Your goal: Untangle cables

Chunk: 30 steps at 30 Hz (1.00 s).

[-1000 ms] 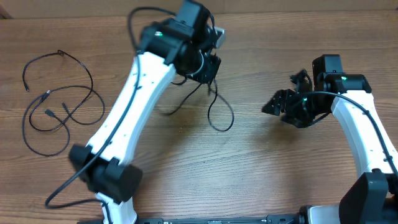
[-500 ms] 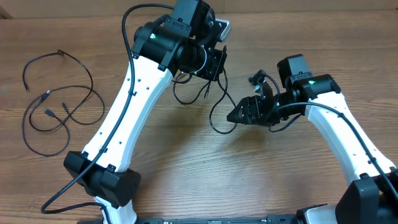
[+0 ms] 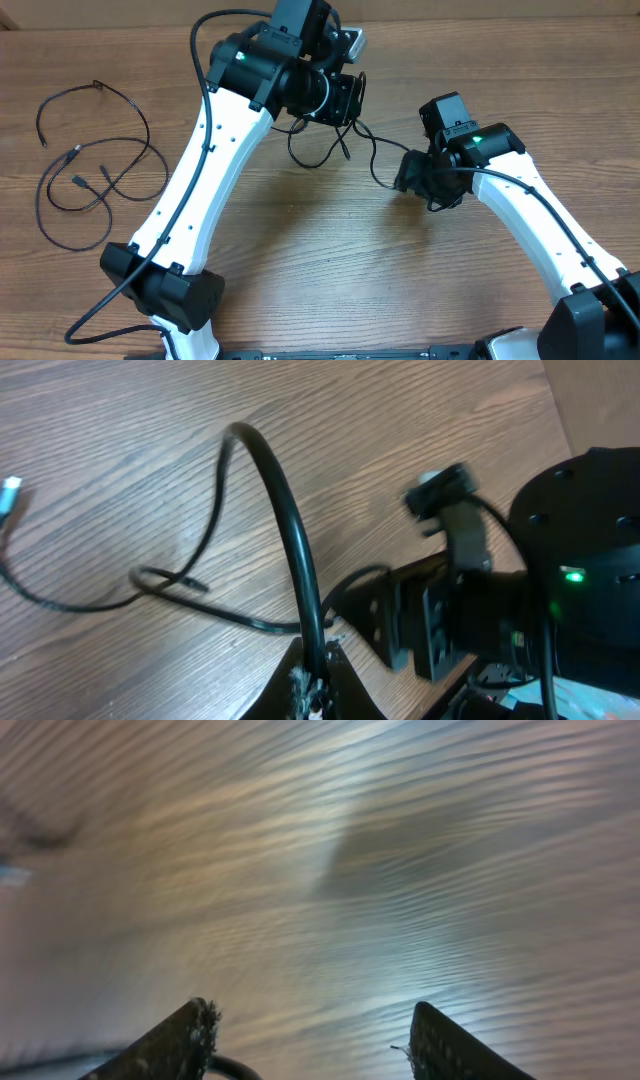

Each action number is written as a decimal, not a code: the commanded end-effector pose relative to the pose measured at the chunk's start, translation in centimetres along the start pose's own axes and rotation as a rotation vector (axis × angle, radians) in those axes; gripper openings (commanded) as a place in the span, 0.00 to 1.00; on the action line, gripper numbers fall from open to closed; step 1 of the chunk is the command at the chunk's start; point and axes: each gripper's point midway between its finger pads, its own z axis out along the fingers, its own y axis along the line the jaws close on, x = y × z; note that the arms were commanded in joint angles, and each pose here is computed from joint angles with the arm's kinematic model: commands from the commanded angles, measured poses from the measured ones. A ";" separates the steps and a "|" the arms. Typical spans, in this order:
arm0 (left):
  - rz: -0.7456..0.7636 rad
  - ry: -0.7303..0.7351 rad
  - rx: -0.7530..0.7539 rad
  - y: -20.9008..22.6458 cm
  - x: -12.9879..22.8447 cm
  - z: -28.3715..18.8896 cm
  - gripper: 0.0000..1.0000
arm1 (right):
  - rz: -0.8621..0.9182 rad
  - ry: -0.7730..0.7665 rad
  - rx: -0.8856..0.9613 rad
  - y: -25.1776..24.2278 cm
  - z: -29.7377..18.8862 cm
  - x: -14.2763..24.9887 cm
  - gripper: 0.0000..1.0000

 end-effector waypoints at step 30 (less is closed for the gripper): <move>-0.166 -0.304 -0.220 13.5 1.7 -19.1 0.04 | 0.285 -0.146 0.446 -12.4 -2.4 -2.8 0.61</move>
